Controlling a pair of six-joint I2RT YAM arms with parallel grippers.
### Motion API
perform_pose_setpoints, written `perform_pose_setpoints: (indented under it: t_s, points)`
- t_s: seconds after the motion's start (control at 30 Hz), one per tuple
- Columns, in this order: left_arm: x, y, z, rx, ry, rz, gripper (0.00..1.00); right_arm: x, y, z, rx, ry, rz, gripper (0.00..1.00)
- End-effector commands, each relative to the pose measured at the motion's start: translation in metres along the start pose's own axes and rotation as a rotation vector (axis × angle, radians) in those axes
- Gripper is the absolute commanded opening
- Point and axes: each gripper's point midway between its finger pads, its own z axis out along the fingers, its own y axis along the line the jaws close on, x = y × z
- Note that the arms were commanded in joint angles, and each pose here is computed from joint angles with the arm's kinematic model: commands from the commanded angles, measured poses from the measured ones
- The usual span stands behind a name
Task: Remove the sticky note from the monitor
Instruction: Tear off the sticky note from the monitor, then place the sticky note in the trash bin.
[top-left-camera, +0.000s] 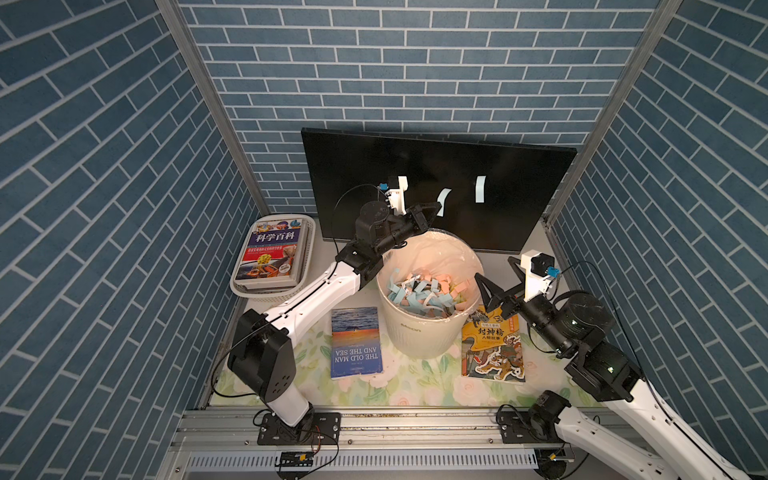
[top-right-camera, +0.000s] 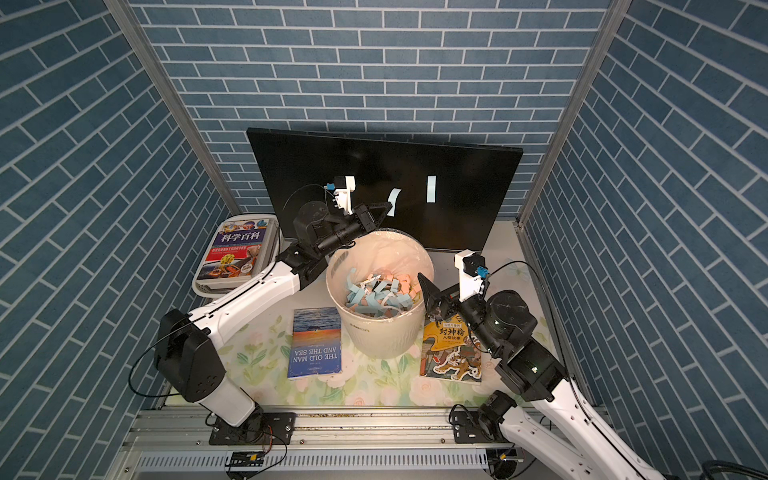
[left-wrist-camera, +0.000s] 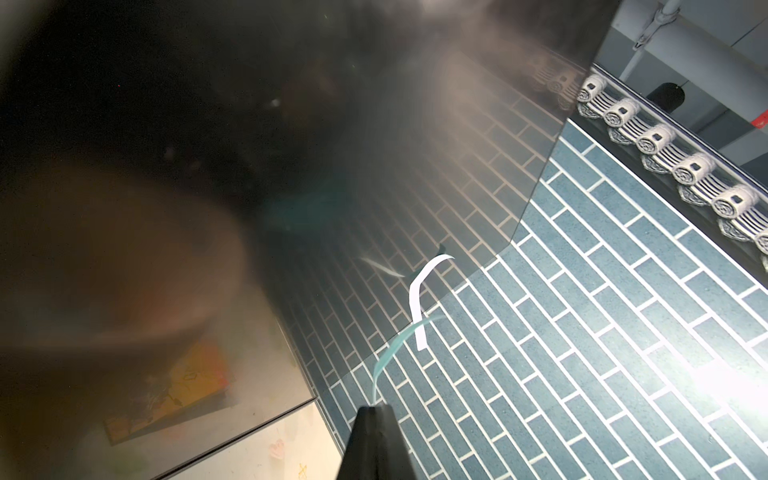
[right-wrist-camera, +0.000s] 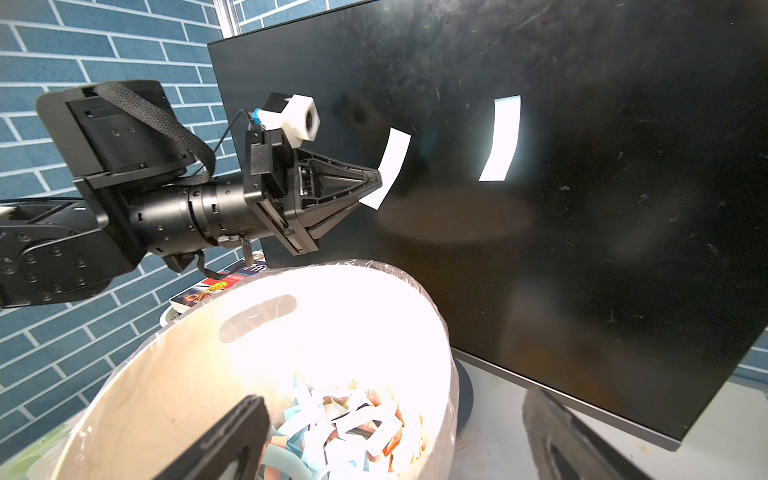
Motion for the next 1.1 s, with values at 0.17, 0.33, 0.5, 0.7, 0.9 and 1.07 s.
perform_pose_setpoints:
  t_s: [0.17, 0.33, 0.5, 0.7, 0.9, 1.07]
  points:
    - [0.011, -0.029, -0.02, 0.023, 0.014, 0.091, 0.0, -0.007, -0.003, 0.0, 0.018, -0.029, -0.017, 1.0]
    - [0.022, -0.04, -0.032, 0.025, 0.039, 0.123, 0.0, -0.007, -0.003, 0.0, 0.018, -0.029, -0.017, 1.0]
    - [0.032, -0.045, -0.044, -0.011, 0.064, 0.179, 0.0, -0.007, -0.003, 0.0, 0.017, -0.028, -0.016, 1.0]
    - [0.045, -0.038, -0.058, -0.08, 0.096, 0.236, 0.0, -0.007, -0.002, 0.0, 0.014, -0.028, -0.015, 1.0]
    - [0.056, -0.03, -0.069, -0.146, 0.139, 0.296, 0.0, -0.006, -0.002, 0.002, 0.013, -0.026, -0.013, 1.0]
    - [0.063, -0.021, -0.078, -0.21, 0.166, 0.345, 0.0, -0.006, -0.002, 0.003, 0.014, -0.025, -0.013, 1.0]
